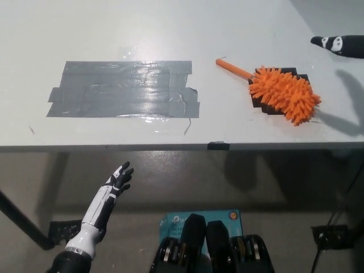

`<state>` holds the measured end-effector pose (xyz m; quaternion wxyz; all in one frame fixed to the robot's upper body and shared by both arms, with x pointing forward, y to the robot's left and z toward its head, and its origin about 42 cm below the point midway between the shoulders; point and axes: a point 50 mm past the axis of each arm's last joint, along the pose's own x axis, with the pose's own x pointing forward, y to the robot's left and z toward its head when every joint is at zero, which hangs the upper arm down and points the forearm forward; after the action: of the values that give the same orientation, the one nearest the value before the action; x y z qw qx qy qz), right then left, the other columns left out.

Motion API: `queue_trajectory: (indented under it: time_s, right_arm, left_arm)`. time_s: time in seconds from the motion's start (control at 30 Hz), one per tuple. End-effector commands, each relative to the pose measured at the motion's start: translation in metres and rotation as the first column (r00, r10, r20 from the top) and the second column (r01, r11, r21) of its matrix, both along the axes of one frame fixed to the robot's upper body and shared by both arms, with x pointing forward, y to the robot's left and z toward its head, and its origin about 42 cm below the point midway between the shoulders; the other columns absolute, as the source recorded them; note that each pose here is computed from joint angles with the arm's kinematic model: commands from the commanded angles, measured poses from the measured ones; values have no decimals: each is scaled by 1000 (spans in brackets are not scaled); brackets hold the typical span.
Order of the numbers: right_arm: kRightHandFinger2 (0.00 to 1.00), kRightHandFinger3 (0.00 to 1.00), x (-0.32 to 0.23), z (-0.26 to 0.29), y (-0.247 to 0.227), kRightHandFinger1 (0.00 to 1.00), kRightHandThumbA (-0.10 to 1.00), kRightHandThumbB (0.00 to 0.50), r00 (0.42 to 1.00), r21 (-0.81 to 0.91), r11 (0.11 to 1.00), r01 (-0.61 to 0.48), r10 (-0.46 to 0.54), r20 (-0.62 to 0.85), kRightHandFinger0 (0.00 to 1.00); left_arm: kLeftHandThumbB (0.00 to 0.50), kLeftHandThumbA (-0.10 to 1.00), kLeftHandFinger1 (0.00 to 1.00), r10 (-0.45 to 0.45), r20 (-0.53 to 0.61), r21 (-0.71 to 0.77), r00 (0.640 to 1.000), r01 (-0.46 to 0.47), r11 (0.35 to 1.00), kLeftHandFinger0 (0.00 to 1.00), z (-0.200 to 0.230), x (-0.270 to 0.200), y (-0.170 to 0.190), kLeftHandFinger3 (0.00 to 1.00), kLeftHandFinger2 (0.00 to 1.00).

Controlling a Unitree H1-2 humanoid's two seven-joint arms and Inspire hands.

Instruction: A person hands an oraange duster to the robot and the robot grabs it with its right hand and places it on the black marked spot infron tof it on the desk

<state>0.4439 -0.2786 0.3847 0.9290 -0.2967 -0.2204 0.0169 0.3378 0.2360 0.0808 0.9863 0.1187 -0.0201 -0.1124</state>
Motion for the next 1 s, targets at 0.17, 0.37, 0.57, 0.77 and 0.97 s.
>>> queue_trajectory:
  time_s: [0.17,0.37,0.57,0.77,0.97]
  right_arm:
    - [1000,1000,-194,-1,39,1000,951,233,803,126,976,-176,68,592,1000]
    - [1000,1000,-188,-82,54,1000,982,119,890,231,964,-129,10,456,1000]
    - [1000,1000,-161,-167,70,1000,780,32,972,311,948,-63,-13,237,1000]
    - [1000,1000,-141,-239,69,1000,708,81,999,249,968,39,-35,-23,1000]
    - [1000,1000,-138,-255,56,1000,698,92,995,194,979,55,-39,-89,1000]
  left_arm:
    - [166,1000,1000,-36,86,6,996,36,999,1000,20,20,1,1000,1000]
    - [163,972,1000,-24,45,-31,999,26,999,1000,6,4,1,1000,1000]
    - [155,964,1000,-18,4,-24,1000,18,1000,1000,-6,-17,3,1000,1000]
    - [129,965,1000,-15,-20,-24,1000,15,1000,1000,-14,-27,4,1000,1000]
    - [121,990,1000,-11,-11,-23,1000,10,1000,1000,-14,-26,1,1000,1000]
